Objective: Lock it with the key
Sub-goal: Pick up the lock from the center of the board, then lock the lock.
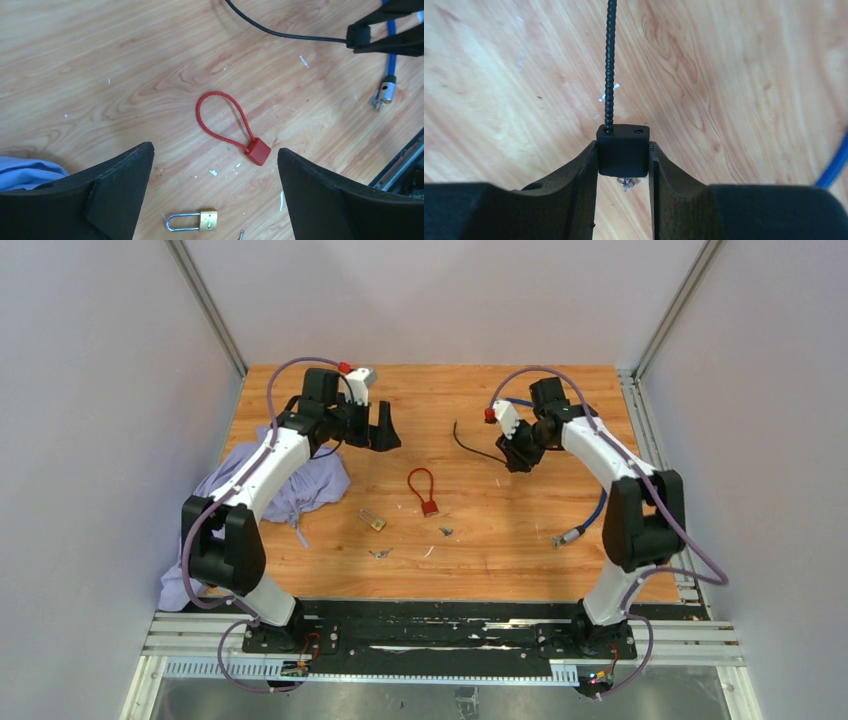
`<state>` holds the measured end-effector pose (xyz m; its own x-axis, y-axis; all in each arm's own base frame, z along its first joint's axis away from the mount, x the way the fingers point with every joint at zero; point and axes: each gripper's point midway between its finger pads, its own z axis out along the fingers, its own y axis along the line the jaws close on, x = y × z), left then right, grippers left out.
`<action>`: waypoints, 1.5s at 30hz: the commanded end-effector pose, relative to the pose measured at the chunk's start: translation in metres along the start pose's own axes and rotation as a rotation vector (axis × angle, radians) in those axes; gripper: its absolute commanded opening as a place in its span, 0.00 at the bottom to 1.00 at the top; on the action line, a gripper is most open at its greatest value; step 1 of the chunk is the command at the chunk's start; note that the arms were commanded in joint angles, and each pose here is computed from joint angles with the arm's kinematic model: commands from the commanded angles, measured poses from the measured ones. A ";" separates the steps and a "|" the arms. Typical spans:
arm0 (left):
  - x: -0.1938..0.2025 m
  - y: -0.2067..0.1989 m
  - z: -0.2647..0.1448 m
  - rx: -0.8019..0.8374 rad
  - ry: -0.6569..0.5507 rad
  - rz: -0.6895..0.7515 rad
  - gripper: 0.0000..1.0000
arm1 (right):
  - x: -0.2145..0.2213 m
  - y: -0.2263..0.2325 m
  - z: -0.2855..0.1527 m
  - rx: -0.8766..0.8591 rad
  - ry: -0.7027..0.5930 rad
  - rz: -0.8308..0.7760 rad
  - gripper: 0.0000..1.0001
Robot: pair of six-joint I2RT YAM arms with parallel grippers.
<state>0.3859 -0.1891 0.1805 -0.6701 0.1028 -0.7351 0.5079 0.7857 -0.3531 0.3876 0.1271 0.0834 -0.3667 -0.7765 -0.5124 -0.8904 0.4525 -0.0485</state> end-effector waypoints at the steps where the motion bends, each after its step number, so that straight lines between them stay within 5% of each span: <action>1: -0.009 -0.022 -0.009 0.135 0.003 0.004 0.98 | -0.052 0.023 -0.038 0.049 -0.218 -0.017 0.01; 9: -0.028 -0.046 0.000 0.283 -0.099 -0.141 0.93 | -0.098 0.059 -0.089 0.115 -0.415 -0.069 0.01; 17: -0.050 -0.074 -0.009 0.451 -0.182 -0.263 0.86 | -0.106 0.089 -0.090 0.130 -0.408 -0.105 0.01; 38: -0.036 -0.022 0.013 0.153 -0.163 -0.220 0.67 | -0.114 0.145 -0.088 0.036 -0.446 -0.199 0.01; 45: -0.030 -0.024 0.021 0.179 -0.120 -0.223 0.45 | -0.112 0.148 -0.086 0.034 -0.440 -0.206 0.01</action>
<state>0.4020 -0.2187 0.2008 -0.7109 -0.1725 -0.6818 0.4255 0.6665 -0.6122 0.2772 0.2369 0.1974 -0.0659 -0.6176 -0.7837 -0.9211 0.3398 -0.1903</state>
